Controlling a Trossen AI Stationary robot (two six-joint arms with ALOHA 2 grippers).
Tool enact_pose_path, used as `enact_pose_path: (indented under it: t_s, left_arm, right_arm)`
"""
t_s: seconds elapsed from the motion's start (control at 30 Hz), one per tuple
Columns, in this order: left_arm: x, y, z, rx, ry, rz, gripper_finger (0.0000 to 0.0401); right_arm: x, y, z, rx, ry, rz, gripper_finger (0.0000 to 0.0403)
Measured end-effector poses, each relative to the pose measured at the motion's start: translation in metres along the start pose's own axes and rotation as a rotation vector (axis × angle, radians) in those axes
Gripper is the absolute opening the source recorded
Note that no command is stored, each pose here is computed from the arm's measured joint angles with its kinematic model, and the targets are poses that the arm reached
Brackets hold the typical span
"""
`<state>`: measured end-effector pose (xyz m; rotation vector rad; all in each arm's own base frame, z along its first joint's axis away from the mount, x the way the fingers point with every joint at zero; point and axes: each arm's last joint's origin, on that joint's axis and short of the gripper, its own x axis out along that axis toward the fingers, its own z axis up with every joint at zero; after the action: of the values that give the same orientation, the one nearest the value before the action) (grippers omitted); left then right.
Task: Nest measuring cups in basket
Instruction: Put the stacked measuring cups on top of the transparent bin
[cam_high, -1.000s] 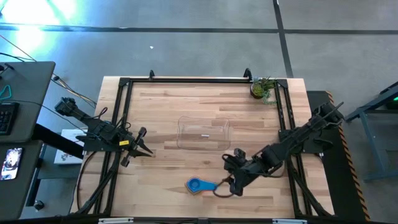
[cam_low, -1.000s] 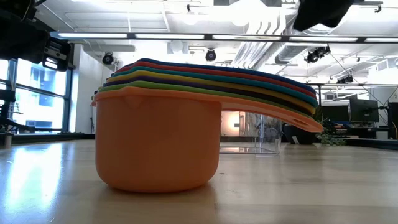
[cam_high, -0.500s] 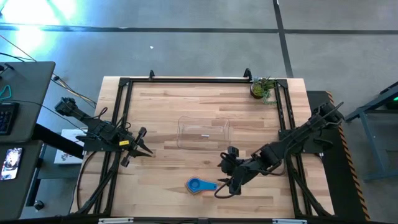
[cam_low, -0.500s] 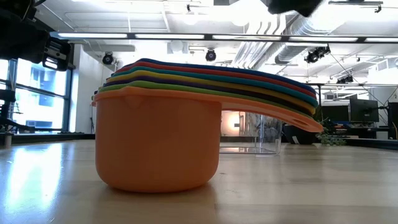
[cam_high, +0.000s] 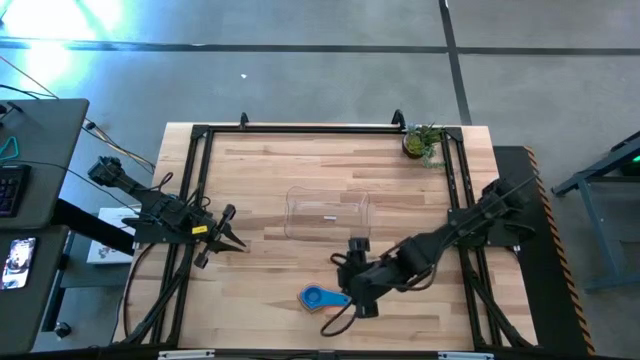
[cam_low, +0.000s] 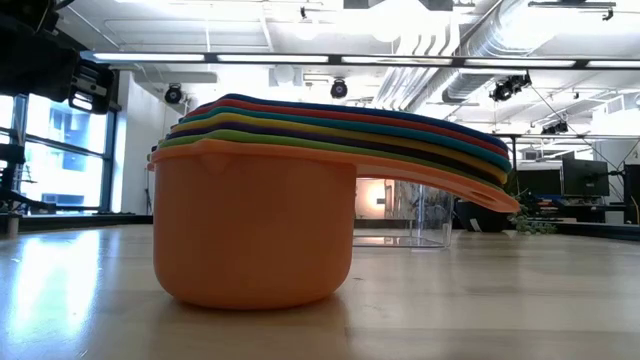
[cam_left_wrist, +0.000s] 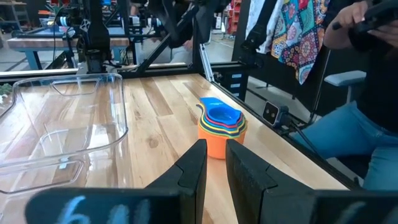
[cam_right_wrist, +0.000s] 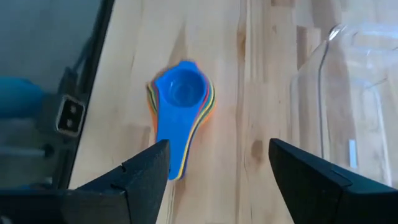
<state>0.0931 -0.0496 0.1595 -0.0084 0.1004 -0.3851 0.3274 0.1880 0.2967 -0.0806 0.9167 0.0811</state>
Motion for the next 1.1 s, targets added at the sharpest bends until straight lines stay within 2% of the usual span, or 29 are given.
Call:
enact_pose_path:
  t_s: [0.17, 0.37, 0.8, 1.1]
  left_arm:
    - [0.000, 0.000, 0.000, 0.000, 0.003, 0.000, 0.0051]
    - [0.000, 0.000, 0.000, 0.000, 0.002, 0.000, 0.0051]
    - [0.000, 0.000, 0.000, 0.000, 0.002, 0.000, 0.0051]
    - [0.000, 0.000, 0.000, 0.000, 0.002, 0.000, 0.0051]
  right_arm:
    - [0.016, 0.009, 0.005, -0.022, 0.097, 0.019, 0.0266]
    - [0.043, 0.014, 0.000, 0.008, 0.193, 0.038, 0.0266]
    - [0.082, 0.019, -0.009, 0.032, 0.247, 0.006, 0.0266]
    - [0.097, 0.023, -0.010, 0.052, 0.254, 0.061, 0.0268]
